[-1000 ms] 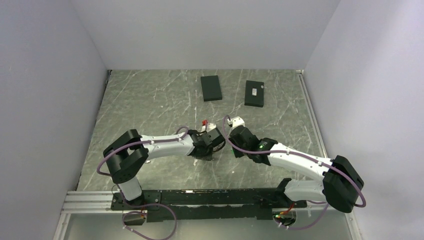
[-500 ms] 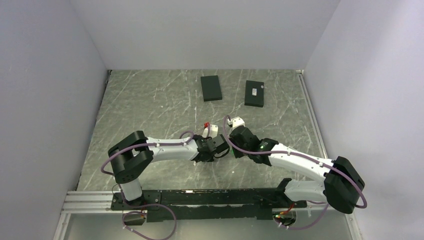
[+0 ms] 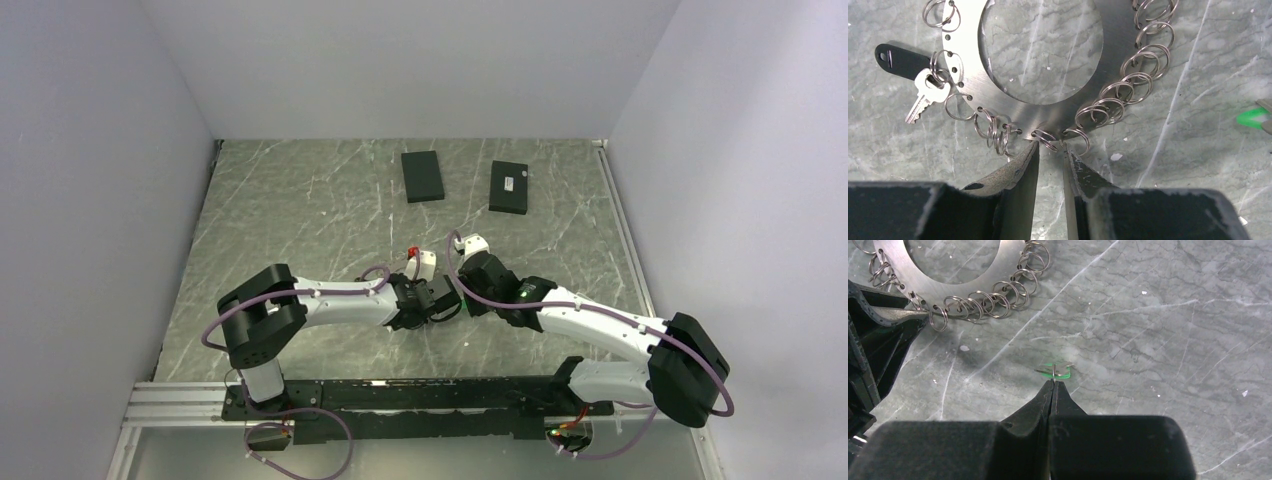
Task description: Put the keys on the keyring
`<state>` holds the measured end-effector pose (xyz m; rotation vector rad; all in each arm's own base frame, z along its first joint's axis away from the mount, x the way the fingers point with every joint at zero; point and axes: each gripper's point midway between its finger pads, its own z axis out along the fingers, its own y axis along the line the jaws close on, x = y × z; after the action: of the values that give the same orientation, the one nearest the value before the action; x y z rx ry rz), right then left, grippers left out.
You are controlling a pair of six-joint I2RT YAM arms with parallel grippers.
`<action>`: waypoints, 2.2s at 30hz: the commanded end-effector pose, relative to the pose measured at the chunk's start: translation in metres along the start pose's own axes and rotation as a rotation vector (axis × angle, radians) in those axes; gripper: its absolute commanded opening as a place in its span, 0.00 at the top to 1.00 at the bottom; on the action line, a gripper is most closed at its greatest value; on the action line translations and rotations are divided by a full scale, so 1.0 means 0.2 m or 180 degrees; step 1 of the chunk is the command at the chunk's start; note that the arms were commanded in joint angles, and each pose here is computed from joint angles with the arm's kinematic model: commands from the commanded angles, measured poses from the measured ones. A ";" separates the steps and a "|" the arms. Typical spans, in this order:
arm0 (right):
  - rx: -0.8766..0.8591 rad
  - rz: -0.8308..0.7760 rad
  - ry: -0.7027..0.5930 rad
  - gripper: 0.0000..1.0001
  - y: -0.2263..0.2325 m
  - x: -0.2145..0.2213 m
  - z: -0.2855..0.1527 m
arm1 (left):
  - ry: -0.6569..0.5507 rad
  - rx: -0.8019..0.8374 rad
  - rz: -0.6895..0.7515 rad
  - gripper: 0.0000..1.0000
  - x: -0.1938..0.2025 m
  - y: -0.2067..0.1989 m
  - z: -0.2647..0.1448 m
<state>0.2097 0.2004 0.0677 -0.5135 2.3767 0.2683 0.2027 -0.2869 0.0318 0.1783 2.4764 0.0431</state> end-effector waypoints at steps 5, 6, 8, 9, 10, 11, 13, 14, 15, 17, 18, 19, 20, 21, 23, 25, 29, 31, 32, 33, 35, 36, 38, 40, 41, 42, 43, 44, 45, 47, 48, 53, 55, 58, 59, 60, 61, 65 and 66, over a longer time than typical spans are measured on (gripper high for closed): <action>-0.0063 0.0054 -0.0132 1.00 0.02 -0.05 -0.01 | -0.0121 -0.0049 -0.0051 0.71 -0.02 -0.01 0.02; -0.0063 0.0055 -0.0134 1.00 0.02 -0.05 -0.01 | -0.0124 -0.0029 -0.0050 0.71 -0.02 -0.02 0.03; -0.0064 0.0054 -0.0133 1.00 0.02 -0.05 -0.01 | -0.0111 -0.0021 -0.0043 0.71 -0.01 -0.02 0.03; -0.0063 0.0058 -0.0137 1.00 0.02 -0.05 -0.01 | -0.0100 -0.0031 -0.0031 0.71 0.00 -0.02 0.04; -0.0064 0.0059 -0.0141 1.00 0.02 -0.06 -0.01 | -0.0095 -0.0055 -0.0026 0.71 0.00 -0.01 0.05; -0.0064 0.0059 -0.0142 1.00 0.02 -0.06 -0.01 | -0.0087 -0.0086 -0.0018 0.71 0.01 -0.01 0.05; -0.0064 0.0057 -0.0137 1.00 0.02 -0.05 -0.01 | -0.0079 -0.0120 -0.0012 0.71 0.02 0.00 0.06; -0.0064 0.0057 -0.0138 1.00 0.02 -0.05 -0.01 | -0.0081 -0.0130 -0.0019 0.72 0.02 0.00 0.06; -0.0061 0.0057 -0.0132 1.00 0.02 -0.05 -0.01 | -0.0083 -0.0136 -0.0022 0.73 0.02 0.01 0.06; -0.0062 0.0058 -0.0135 1.00 0.02 -0.05 -0.01 | -0.0093 -0.0144 -0.0036 0.75 0.02 0.01 0.06; -0.0063 0.0057 -0.0137 1.00 0.02 -0.05 -0.01 | -0.0103 -0.0140 -0.0043 0.77 0.02 0.01 0.06; -0.0066 0.0059 -0.0139 1.00 0.02 -0.05 -0.01 | -0.0112 -0.0133 -0.0044 0.78 0.01 0.02 0.06; -0.0069 0.0057 -0.0139 1.00 0.02 -0.05 -0.01 | -0.0119 -0.0136 -0.0037 0.80 0.01 0.02 0.06; -0.0068 0.0058 -0.0136 1.00 0.02 -0.05 -0.01 | -0.0122 -0.0135 -0.0036 0.81 0.01 0.02 0.06; -0.0074 0.0050 -0.0135 1.00 0.02 -0.05 -0.01 | -0.0134 -0.0149 -0.0024 0.82 0.01 0.02 0.06; -0.0075 0.0059 -0.0139 1.00 0.02 -0.06 -0.01 | -0.0140 -0.0195 -0.0017 0.83 0.01 0.04 0.06; -0.0085 0.0058 -0.0139 1.00 0.02 -0.05 -0.01 | -0.0195 -0.0223 -0.0072 0.73 -0.01 0.05 0.04; -0.0086 0.0057 -0.0129 1.00 0.02 -0.05 -0.01 | -0.0226 -0.0216 -0.0110 0.72 -0.03 0.05 0.03; -0.0087 0.0057 -0.0131 1.00 0.02 -0.05 -0.01 | -0.0243 -0.0215 -0.0133 0.71 -0.04 0.05 0.01; -0.0093 0.0060 -0.0139 1.00 0.03 -0.06 -0.01 | -0.0265 -0.0211 -0.0155 0.70 -0.05 0.05 0.00; -0.0094 0.0058 -0.0141 1.00 0.03 -0.06 -0.01 | -0.0297 -0.0182 -0.0193 0.69 -0.07 0.04 -0.02; -0.0099 0.0055 -0.0138 1.00 0.03 -0.06 -0.01 | -0.0304 -0.0180 -0.0214 0.69 -0.08 0.04 -0.03; -0.0104 0.0051 -0.0135 1.00 0.03 -0.06 -0.01 | -0.0325 -0.0177 -0.0235 0.69 -0.09 0.03 -0.04; -0.0107 0.0049 -0.0131 1.00 0.03 -0.06 -0.01 | -0.0351 -0.0190 -0.0259 0.69 -0.10 0.03 -0.06; -0.0109 0.0047 -0.0127 1.00 0.03 -0.05 -0.01 | -0.0365 -0.0198 -0.0263 0.69 -0.11 0.03 -0.06; -0.0114 0.0048 -0.0129 1.00 0.03 -0.05 -0.01 | -0.0381 -0.0205 -0.0270 0.68 -0.11 0.03 -0.06; -0.0120 0.0049 -0.0128 1.00 0.03 -0.05 -0.01 | -0.0385 -0.0207 -0.0269 0.68 -0.11 0.03 -0.06; -0.0124 0.0049 -0.0134 1.00 0.04 -0.06 -0.01 | -0.0393 -0.0223 -0.0269 0.68 -0.11 0.03 -0.06; -0.0130 0.0052 -0.0139 1.00 0.04 -0.06 -0.01 | -0.0397 -0.0237 -0.0262 0.68 -0.11 0.02 -0.05; -0.0138 0.0047 -0.0137 1.00 0.04 -0.06 -0.01 | -0.0409 -0.0253 -0.0231 0.67 -0.12 0.01 -0.04; -0.0143 0.0046 -0.0136 1.00 0.04 -0.06 -0.01 | -0.0419 -0.0266 -0.0219 0.67 -0.12 0.00 -0.03; -0.0172 0.0048 -0.0139 1.00 0.05 -0.05 -0.01 | -0.0405 -0.0354 -0.0197 0.67 -0.10 0.01 0.01; -0.0181 0.0042 -0.0135 1.00 0.05 -0.05 -0.01 | -0.0405 -0.0357 -0.0175 0.67 -0.10 0.00 0.02; -0.0180 0.0042 -0.0131 1.00 0.05 -0.05 -0.01 | -0.0404 -0.0433 -0.0161 0.68 -0.10 0.01 0.03; -0.0183 0.0041 -0.0133 1.00 0.05 -0.05 -0.01 | -0.0402 -0.0460 -0.0163 0.68 -0.09 0.01 0.03; -0.0183 0.0042 -0.0136 1.00 0.05 -0.05 -0.01 | -0.0405 -0.0483 -0.0157 0.68 -0.09 0.02 0.03; -0.0186 0.0045 -0.0140 1.00 0.05 -0.05 -0.01 | -0.0401 -0.0492 -0.0155 0.68 -0.09 0.02 0.04; -0.0186 0.0044 -0.0136 1.00 0.05 -0.05 -0.01 | -0.0393 -0.0525 -0.0156 0.71 -0.09 0.02 0.04; -0.0185 0.0044 -0.0135 1.00 0.05 -0.05 -0.01 | -0.0387 -0.0535 -0.0162 0.71 -0.09 0.02 0.04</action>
<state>0.2064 0.2043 0.0664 -0.5273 2.3836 0.3028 0.2159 -0.2807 0.0274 0.0974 2.3814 0.2095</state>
